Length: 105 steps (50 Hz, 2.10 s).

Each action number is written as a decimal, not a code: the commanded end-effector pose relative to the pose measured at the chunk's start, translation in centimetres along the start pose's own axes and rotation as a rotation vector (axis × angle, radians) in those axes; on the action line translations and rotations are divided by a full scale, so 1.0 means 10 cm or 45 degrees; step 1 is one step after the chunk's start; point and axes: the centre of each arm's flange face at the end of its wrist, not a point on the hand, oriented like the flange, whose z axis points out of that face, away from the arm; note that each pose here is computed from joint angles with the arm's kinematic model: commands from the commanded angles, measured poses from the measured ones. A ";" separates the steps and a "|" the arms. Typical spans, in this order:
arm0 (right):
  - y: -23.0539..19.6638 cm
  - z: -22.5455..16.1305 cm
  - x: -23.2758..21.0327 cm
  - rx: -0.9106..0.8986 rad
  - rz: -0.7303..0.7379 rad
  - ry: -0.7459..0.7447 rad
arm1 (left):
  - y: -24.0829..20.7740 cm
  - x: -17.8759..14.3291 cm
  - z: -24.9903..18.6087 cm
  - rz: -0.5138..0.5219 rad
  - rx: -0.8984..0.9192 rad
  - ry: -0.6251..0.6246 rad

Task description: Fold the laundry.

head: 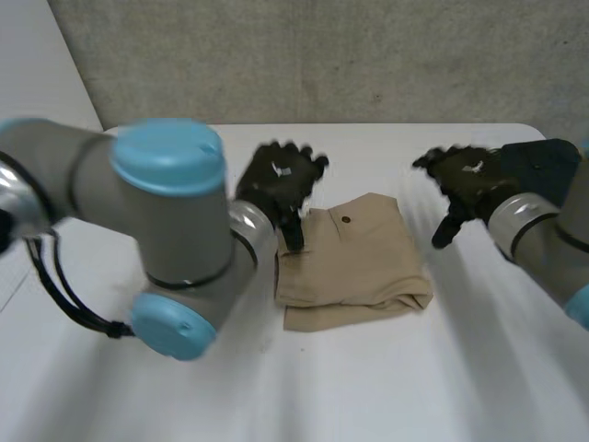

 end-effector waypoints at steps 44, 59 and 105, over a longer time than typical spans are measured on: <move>0.83 0.05 -0.38 -0.292 0.664 -0.104 | -0.52 -0.52 -0.48 -0.395 0.050 0.280; 0.53 -0.28 -0.42 -0.185 0.407 -0.048 | -0.49 -0.52 -0.50 -0.406 0.037 0.278; 0.79 -0.01 -1.26 0.069 -0.294 -0.235 | -0.42 -0.52 -0.46 -0.409 0.052 0.266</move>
